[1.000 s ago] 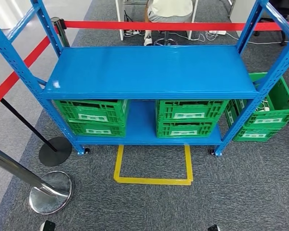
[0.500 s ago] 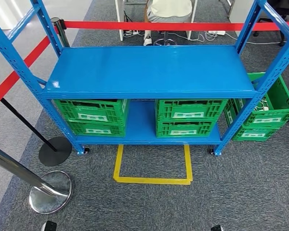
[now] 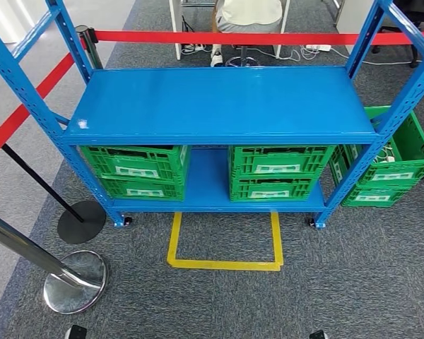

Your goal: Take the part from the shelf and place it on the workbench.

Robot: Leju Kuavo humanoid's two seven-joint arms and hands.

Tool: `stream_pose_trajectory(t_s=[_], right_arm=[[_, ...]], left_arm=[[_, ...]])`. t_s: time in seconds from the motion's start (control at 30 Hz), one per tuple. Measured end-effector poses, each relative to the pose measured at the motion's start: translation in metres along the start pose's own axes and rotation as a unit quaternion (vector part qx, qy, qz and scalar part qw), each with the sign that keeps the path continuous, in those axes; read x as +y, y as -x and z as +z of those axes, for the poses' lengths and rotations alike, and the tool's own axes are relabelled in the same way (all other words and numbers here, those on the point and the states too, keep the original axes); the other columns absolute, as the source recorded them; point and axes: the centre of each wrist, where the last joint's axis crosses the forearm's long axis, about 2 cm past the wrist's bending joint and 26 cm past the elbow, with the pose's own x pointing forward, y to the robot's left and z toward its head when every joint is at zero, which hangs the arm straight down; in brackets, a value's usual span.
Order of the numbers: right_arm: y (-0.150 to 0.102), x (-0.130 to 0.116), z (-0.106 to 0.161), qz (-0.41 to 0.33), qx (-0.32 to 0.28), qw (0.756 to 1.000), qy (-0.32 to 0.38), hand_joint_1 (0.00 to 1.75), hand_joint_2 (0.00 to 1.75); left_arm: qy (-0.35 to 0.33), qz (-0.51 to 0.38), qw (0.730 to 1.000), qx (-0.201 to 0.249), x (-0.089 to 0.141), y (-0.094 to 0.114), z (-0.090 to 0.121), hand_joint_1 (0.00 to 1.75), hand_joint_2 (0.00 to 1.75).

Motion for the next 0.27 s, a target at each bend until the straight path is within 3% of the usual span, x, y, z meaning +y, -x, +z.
stream_pose_trajectory(t_s=[0.03, 0.27], right_arm=[[-0.0002, 0.0004, 0.0003, -0.006, 0.003, 1.0, -0.006, 0.0, 0.0], [-0.0024, 0.0036, 0.0024, -0.044, 0.017, 0.998, -0.052, 0.0, 0.0]], left_arm=[[0.005, 0.001, 1.0, -0.001, -0.0002, 0.0, -0.0006, 0.0, 0.0], [0.042, 0.03, 0.999, 0.004, -0.0018, -0.0016, -0.0038, 0.0, 0.0]])
